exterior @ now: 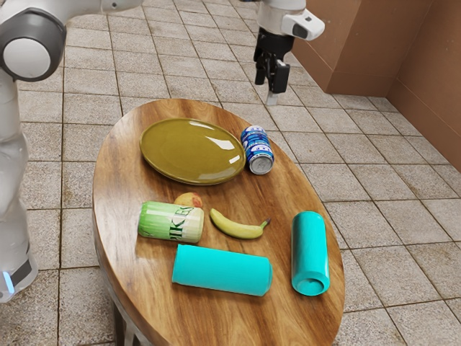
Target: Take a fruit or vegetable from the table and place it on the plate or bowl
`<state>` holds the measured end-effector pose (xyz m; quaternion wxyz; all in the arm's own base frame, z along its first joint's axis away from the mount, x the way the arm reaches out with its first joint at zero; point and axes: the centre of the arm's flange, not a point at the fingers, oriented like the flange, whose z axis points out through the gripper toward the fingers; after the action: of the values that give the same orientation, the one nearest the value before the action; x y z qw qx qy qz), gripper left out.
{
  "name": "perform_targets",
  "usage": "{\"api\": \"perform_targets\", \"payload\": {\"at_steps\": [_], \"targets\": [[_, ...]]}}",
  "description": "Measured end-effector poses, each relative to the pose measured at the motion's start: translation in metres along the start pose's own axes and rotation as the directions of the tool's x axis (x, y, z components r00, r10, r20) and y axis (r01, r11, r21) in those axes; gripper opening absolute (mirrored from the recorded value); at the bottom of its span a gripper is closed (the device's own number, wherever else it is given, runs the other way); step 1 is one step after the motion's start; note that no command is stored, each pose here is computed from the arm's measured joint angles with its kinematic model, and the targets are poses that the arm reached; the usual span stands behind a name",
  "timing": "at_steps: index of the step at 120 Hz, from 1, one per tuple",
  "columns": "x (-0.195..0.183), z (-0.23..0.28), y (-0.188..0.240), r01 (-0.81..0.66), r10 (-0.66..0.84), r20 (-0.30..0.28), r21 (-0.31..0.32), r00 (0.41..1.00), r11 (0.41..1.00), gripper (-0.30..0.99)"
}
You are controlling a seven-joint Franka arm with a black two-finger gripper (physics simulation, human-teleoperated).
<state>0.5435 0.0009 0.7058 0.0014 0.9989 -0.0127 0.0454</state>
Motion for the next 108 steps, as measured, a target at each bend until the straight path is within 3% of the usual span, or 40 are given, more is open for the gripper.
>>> {"api": "perform_targets", "payload": {"at_steps": [20,26,34,45,55,75,108], "targets": [[-0.001,-0.003,-0.004,0.022,-0.022,0.001,-0.005,1.0,1.0,0.69],[-0.008,-0.032,-0.006,0.025,-0.026,-0.053,-0.006,0.998,1.0,0.69],[-0.026,-0.099,-0.008,0.03,-0.029,-0.181,0.005,0.983,1.0,0.69],[-0.035,-0.123,-0.012,0.042,-0.036,-0.22,0.023,0.975,0.999,0.69],[-0.02,-0.104,-0.013,0.043,-0.035,-0.185,0.037,0.982,0.998,0.69],[0.046,-0.006,0.016,-0.019,0.02,-0.033,0.038,0.999,0.999,0.69],[0.08,0.047,0.019,-0.03,0.03,-0.001,0.03,1.0,0.999,0.69]]}}
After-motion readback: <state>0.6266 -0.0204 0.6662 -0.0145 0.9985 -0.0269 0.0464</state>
